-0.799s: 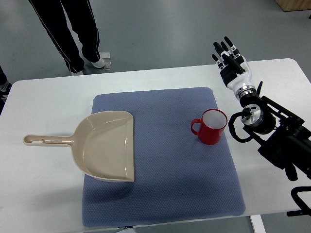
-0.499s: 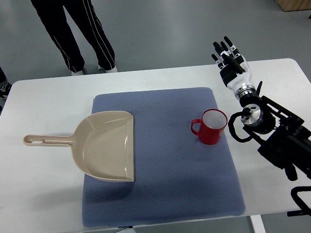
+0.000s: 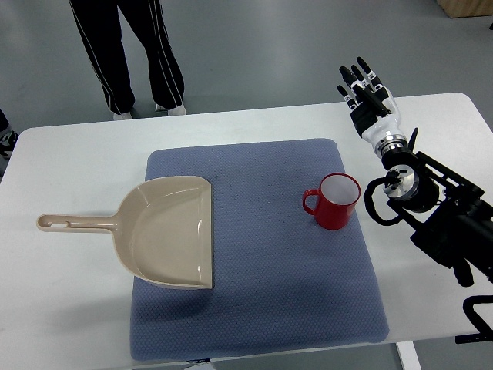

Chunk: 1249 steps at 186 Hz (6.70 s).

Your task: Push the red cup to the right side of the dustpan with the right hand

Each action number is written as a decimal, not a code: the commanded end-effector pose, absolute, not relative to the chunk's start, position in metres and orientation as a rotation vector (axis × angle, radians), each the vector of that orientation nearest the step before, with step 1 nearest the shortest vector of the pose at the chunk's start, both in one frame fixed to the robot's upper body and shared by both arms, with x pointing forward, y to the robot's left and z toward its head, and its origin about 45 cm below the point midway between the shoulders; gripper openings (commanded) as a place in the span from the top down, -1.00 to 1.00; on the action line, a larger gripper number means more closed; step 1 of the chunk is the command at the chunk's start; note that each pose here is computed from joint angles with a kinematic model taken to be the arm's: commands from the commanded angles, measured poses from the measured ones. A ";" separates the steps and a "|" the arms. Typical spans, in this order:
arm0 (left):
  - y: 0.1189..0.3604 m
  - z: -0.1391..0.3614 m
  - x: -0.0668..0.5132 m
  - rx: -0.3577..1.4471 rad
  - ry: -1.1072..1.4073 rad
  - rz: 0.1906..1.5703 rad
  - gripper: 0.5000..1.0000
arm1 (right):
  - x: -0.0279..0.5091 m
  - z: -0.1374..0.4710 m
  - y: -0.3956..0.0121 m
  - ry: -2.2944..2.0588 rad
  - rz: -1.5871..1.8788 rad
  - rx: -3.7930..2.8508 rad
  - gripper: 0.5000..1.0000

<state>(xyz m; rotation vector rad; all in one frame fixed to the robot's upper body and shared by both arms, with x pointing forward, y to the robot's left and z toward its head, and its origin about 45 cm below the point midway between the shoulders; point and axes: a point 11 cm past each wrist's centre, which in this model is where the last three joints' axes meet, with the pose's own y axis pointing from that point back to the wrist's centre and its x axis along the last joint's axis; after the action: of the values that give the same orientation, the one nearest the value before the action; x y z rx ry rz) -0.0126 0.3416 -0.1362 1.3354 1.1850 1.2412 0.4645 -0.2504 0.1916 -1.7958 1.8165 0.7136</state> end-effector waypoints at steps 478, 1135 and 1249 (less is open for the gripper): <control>0.342 -0.136 -0.013 1.335 1.185 1.242 -1.00 | 0.337 0.146 -0.283 1.469 -0.079 -2.824 -0.71; 0.342 -0.136 -0.013 1.336 1.184 1.241 -1.00 | 0.329 0.105 -0.231 1.569 0.185 -2.651 -0.71; 0.342 -0.136 -0.013 1.335 1.185 1.242 -1.00 | 0.327 0.104 -0.199 1.502 0.238 -2.624 -0.71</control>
<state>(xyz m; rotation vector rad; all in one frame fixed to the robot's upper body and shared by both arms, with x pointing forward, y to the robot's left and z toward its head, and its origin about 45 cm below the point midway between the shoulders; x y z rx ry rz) -0.0126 0.3415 -0.1362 1.3351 1.1853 1.2410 0.3289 -0.2056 0.1055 -2.6274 1.5158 0.2238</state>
